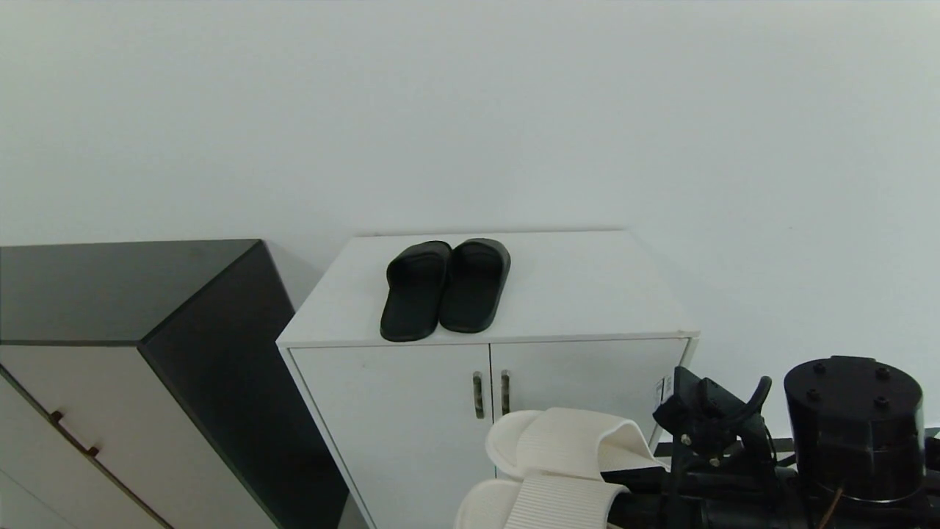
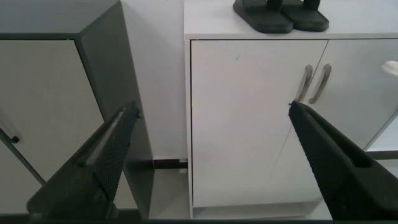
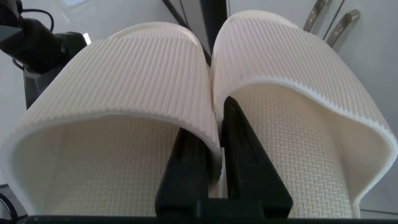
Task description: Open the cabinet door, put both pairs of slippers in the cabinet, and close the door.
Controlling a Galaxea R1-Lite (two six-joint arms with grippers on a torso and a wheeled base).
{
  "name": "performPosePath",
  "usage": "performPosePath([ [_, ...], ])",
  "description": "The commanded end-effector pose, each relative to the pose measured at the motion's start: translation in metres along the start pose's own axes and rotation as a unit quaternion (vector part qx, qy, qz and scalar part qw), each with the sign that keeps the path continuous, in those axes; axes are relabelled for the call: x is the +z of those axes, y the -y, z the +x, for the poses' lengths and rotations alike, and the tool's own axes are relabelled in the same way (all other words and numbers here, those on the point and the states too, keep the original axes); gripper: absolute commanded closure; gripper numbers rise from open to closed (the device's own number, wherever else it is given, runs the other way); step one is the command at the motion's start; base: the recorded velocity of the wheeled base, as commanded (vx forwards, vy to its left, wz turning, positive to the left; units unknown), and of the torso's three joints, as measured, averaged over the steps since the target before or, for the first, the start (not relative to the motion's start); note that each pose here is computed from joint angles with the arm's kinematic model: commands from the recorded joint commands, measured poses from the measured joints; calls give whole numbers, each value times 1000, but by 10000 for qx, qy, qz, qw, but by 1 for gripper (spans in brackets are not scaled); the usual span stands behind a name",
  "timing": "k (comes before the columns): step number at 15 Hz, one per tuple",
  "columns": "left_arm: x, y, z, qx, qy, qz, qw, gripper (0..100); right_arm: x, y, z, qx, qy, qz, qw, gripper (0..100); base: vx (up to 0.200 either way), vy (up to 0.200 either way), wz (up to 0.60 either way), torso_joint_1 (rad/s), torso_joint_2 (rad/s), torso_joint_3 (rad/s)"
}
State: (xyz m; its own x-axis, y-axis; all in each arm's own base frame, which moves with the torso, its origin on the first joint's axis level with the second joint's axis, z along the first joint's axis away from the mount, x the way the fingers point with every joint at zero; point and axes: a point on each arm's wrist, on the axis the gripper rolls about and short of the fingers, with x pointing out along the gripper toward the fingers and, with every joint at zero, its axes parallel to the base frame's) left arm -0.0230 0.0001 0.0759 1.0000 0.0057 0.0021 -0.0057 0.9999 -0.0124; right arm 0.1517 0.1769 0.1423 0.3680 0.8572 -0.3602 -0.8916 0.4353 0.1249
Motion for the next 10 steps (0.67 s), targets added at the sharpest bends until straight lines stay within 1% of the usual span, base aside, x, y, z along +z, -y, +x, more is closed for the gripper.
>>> performPosePath([
  [1, 0, 0, 0, 2, -3, 0, 10000, 0, -2, 0, 2, 3, -45, 15, 10000, 100, 0, 0, 0, 0, 0, 0],
  [4, 0, 0, 0, 2, -3, 8, 10000, 0, -2, 0, 1, 3, -52, 18, 10000, 100, 0, 0, 0, 0, 0, 0],
  [5, 0, 0, 0, 2, -3, 8, 10000, 0, -2, 0, 1, 3, -52, 18, 10000, 100, 0, 0, 0, -110, 281, 168],
  [10, 0, 0, 0, 2, -3, 8, 10000, 0, -3, 0, 1, 10, -67, 15, 10000, 100, 0, 0, 0, -203, 488, 289],
])
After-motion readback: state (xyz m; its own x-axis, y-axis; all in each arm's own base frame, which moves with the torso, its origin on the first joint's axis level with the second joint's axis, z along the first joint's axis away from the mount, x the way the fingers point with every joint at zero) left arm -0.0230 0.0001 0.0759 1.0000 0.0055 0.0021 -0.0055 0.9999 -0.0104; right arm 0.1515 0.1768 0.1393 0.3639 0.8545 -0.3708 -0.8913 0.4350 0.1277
